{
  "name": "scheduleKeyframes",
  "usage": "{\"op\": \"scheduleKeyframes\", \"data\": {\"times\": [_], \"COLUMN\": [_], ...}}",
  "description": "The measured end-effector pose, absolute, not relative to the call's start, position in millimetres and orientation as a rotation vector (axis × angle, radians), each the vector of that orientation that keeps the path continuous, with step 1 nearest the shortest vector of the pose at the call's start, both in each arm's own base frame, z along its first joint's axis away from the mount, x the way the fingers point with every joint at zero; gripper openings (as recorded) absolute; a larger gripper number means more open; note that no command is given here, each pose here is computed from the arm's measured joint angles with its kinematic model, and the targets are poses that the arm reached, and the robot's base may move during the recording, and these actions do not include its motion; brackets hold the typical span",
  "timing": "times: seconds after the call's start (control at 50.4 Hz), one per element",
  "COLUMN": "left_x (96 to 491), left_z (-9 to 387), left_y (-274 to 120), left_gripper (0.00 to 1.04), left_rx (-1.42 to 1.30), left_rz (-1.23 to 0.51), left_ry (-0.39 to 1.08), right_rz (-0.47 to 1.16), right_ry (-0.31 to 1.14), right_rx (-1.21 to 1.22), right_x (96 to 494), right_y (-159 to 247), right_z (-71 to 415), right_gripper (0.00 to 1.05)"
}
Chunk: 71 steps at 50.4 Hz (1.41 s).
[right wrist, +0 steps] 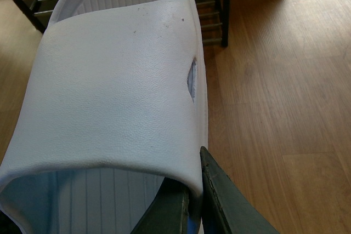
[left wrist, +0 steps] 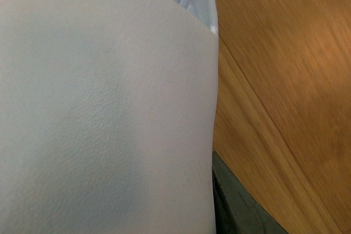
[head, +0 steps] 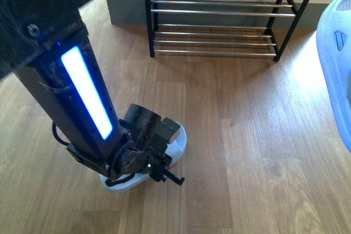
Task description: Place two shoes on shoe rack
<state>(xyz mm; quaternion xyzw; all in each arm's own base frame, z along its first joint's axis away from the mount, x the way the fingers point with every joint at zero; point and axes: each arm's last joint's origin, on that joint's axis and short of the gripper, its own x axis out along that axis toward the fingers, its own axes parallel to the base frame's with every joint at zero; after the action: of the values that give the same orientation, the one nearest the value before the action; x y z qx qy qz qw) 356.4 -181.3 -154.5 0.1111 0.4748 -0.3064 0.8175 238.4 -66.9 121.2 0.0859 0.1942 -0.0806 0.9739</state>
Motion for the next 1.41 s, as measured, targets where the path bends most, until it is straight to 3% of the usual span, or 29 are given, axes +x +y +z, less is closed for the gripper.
{"op": "scheduleKeyframes", "data": {"times": [0.238,0.576,0.933,1.25,1.409], "left_x": [369,358,261,179,167], "left_z": [-96,-25,99,157,172], "left_y": [-173,-142,-93,-77,-74], "left_gripper": [0.02,0.02,0.02,0.02,0.02], "left_rx": [0.167,0.120,0.042,0.074,0.045], "left_rz": [-0.473,-0.210,-0.019,0.096,0.098], "left_ry": [0.837,0.733,0.461,0.331,0.270], "right_rz": [-0.163,-0.162,-0.163,-0.163,-0.163], "right_ry": [0.392,0.392,0.392,0.392,0.392], "right_rx": [0.173,0.173,0.173,0.173,0.173], "right_x": [238,238,238,238,238], "right_y": [-67,-67,-67,-67,-67], "right_z": [121,121,121,121,121], "right_gripper": [0.01,0.01,0.01,0.01,0.01]}}
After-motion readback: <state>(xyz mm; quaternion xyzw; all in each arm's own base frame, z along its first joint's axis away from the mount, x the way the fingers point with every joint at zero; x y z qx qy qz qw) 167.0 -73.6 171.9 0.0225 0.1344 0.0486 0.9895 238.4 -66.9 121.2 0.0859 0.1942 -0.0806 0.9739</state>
